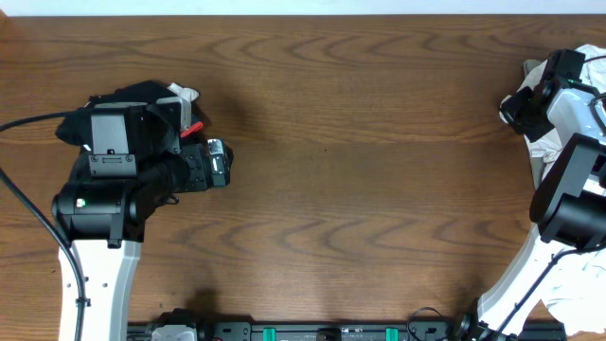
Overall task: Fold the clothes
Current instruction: 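Reach the right gripper to the white T-shirt and grasp its edge, then drag the white T-shirt leftward to the table center with the right gripper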
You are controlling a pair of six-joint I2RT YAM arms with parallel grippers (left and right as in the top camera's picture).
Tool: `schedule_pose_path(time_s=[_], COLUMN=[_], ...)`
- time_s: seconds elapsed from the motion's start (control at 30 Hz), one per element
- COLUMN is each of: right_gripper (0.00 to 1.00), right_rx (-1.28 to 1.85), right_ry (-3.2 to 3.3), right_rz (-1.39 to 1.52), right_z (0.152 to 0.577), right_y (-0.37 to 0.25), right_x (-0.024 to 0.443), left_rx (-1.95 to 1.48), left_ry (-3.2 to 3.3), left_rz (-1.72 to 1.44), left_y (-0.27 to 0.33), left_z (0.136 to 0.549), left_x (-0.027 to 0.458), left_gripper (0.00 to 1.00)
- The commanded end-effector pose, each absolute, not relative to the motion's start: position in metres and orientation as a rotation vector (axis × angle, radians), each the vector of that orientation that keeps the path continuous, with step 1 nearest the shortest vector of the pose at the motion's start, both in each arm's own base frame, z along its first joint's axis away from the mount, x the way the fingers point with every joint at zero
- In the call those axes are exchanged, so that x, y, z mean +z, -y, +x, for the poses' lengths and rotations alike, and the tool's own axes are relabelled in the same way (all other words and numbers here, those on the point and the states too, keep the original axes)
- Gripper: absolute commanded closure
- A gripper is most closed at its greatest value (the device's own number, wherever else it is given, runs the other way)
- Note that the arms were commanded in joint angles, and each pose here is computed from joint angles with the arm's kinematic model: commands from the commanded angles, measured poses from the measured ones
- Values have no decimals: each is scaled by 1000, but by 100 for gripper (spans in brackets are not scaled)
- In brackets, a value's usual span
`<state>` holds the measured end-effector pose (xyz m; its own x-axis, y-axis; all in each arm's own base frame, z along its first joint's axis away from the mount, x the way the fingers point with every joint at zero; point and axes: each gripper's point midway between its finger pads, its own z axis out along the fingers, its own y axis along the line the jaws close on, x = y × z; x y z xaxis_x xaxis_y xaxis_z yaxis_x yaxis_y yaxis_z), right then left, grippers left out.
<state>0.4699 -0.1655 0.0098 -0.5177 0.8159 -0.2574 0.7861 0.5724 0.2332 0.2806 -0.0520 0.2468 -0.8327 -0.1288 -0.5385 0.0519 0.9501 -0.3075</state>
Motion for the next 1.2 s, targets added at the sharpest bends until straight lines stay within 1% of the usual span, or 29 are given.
schedule_pose_path(time_s=[0.0,0.2,0.3,0.37,0.47,0.6,0.7,0.83,0.93,1.03,1.17], right_gripper=[99,99,99,99,99,99,99,99,99,99,99], right_rx=[247,300,361,413,518,622,654,688,726,752,762], right_ry=[-2444,-2396,-2394,-2401,-2433,-2506,-2546,-2529,-2489,-2426,-2352], right_rz=[1202,916,719,596,412,168,-68,-441,-702,-956,-1256], right_z=[488,501,505,506,504,490,469,426,381,334,270], right_y=[149,121,78,45,-19,-108,-174,-262,-325,-375,-419], right_x=[40,117,155,171,181,175,168,166,165,160,147], left_rx=[-411,-410,-410,-410,-393,-262,-150,-21,58,105,115], left_ry=[-2500,-2498,-2495,-2492,-2489,-2473,-2426,-2321,-2243,-2201,-2195], left_rz=[-44,-44,-43,-42,-47,-91,-144,-223,-286,-327,-348], left_y=[52,52,52,52,50,32,14,-13,-32,-44,-48], left_z=[280,280,281,282,283,283,283,279,271,265,261], left_x=[255,255,256,256,256,259,271,301,323,334,335], left_gripper=[2,2,2,2,2,2,2,2,2,2,2])
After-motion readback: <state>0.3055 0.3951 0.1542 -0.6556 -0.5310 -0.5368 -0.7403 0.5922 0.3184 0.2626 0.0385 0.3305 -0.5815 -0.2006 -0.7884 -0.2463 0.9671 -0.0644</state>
